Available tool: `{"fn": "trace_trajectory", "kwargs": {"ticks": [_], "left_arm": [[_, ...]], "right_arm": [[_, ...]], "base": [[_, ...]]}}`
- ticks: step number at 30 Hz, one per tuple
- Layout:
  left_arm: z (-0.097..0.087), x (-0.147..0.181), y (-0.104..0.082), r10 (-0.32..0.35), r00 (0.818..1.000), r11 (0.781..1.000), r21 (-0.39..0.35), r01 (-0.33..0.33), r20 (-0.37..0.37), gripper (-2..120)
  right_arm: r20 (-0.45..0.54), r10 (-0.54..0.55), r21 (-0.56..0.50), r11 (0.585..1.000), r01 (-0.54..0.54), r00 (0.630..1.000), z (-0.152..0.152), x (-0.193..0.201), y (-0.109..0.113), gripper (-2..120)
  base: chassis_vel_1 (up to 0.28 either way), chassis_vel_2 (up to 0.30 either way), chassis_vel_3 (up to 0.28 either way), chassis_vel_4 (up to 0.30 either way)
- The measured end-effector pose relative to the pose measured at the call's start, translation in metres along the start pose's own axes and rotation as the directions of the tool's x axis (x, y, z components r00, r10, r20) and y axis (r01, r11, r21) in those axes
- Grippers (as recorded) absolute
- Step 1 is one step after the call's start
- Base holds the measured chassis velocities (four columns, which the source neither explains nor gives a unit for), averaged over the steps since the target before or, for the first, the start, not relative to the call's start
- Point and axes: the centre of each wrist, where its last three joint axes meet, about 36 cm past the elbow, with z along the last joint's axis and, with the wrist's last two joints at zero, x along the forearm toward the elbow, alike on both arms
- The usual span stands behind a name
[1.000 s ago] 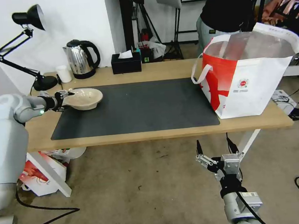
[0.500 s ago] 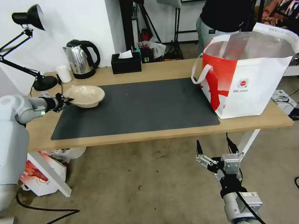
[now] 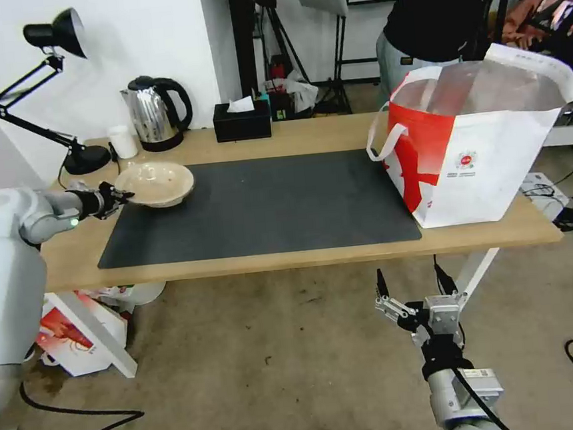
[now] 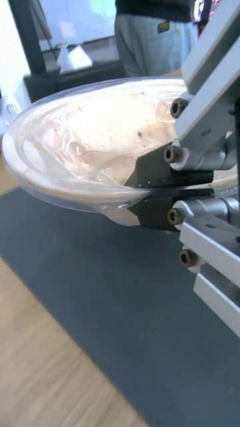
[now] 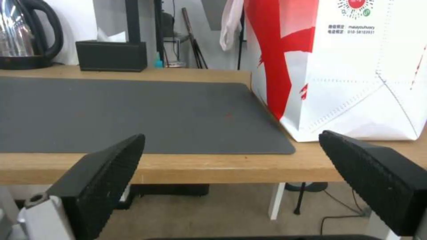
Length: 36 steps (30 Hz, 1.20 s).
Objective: Pick up the trash from the table and place it into the takeout bag.
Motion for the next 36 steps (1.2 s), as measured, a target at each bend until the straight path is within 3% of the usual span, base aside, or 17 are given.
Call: {"fn": "trace_trajectory", "kwargs": {"ticks": [12,14,17,18,21,23,29,32,33,36], "left_arm": [[0.012,0.031,-0.036,0.102,0.995,0.994,-0.046,-0.102,0.004,0],[0.019,0.039,-0.045,0.132,0.991,0.989,-0.068,-0.132,0.000,0],[0.031,0.061,-0.074,0.211,0.978,0.969,-0.132,-0.210,-0.004,0],[0.031,0.061,-0.074,0.211,0.978,0.969,-0.132,-0.210,-0.004,0],[0.033,0.071,-0.096,0.254,0.967,0.953,-0.171,-0.251,-0.008,0],[0.034,0.071,-0.099,0.262,0.965,0.949,-0.179,-0.260,-0.011,0],[0.047,0.069,-0.112,0.349,0.937,0.909,-0.234,-0.346,-0.027,0],[0.057,0.062,-0.130,0.387,0.920,0.877,-0.286,-0.387,-0.058,0],[0.057,0.062,-0.130,0.387,0.920,0.877,-0.286,-0.387,-0.058,0],[0.063,0.053,-0.151,0.428,0.899,0.839,-0.327,-0.435,-0.098,0]], "right_arm": [[0.000,0.000,0.000,1.000,0.000,1.000,0.000,0.000,0.000,100],[0.000,0.000,0.000,1.000,0.000,1.000,0.000,0.000,0.000,100],[0.000,0.000,0.000,1.000,0.000,1.000,0.000,0.000,0.000,100],[0.000,0.000,0.000,1.000,0.000,1.000,0.000,0.000,0.000,100],[0.000,0.000,0.000,1.000,0.000,1.000,0.000,0.000,0.000,100],[0.000,0.000,0.000,1.000,0.000,1.000,0.000,0.000,0.000,100],[0.000,0.000,0.000,1.000,0.000,1.000,0.000,0.000,0.000,100],[0.000,0.000,0.000,1.000,0.000,1.000,0.000,0.000,0.000,100],[0.000,0.000,0.000,1.000,0.000,1.000,0.000,0.000,0.000,100],[0.000,0.000,0.000,1.000,0.000,1.000,0.000,0.000,0.000,100]], "base": [[0.000,0.000,0.000,0.000],[0.000,0.000,0.000,0.000],[0.000,0.000,0.000,0.000],[0.000,0.000,0.000,0.000],[0.000,0.000,0.000,0.000],[0.000,0.000,0.000,0.000],[0.000,0.000,0.000,0.000],[0.000,0.000,0.000,0.000],[0.000,0.000,0.000,0.000],[0.000,0.000,0.000,0.000]]}}
